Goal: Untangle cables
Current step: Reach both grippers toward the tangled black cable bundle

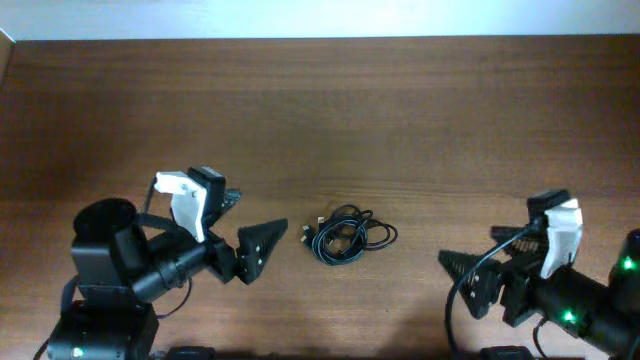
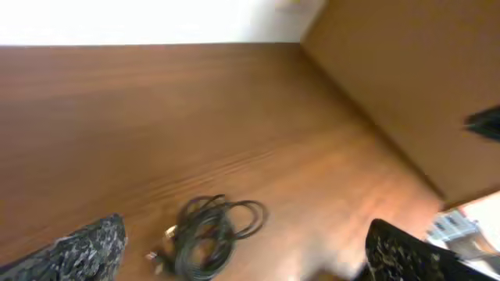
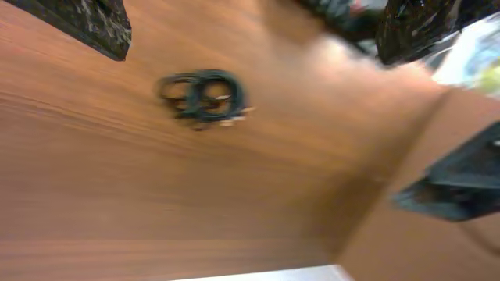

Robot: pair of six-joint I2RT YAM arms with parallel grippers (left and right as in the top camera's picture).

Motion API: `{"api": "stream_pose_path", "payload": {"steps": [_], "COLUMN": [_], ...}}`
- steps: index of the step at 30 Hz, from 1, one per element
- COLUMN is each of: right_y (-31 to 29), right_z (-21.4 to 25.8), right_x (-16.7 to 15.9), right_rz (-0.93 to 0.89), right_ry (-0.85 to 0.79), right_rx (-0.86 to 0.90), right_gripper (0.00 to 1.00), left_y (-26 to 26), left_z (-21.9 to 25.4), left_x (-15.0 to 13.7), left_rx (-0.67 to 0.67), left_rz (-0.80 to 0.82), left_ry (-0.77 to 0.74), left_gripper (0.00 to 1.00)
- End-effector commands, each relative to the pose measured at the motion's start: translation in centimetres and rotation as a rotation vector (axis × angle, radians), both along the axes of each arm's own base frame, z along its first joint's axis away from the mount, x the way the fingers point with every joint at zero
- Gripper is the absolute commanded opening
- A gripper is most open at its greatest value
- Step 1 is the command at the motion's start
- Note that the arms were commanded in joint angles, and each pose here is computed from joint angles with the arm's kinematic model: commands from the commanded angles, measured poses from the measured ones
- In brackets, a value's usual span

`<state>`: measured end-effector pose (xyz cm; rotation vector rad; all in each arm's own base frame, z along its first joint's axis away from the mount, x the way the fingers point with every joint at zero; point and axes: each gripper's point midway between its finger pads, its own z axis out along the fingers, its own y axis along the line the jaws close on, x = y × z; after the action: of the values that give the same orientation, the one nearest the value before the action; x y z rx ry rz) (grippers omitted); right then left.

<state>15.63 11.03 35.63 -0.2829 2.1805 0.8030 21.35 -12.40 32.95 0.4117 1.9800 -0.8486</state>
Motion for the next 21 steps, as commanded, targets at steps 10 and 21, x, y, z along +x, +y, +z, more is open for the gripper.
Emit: {"api": "stream_pose_path", "payload": {"steps": [10,21], "right_y": [-2.9,3.1], "right_z": [-8.8,-22.7], "right_x": [3.4,8.8], "right_rz": [-0.551,-0.619], "right_ry": [0.723,0.826], "right_rx": [0.168,0.104], "right_gripper": [0.91,0.79], "left_y": [1.0,-0.5], "left_z": [-2.1,2.6], "left_x": [4.1,4.8], "left_rx": [-0.208,-0.267], "left_rz": [0.223,0.087], "left_ry": [0.355,0.154], "left_gripper": [0.99,0.99]}}
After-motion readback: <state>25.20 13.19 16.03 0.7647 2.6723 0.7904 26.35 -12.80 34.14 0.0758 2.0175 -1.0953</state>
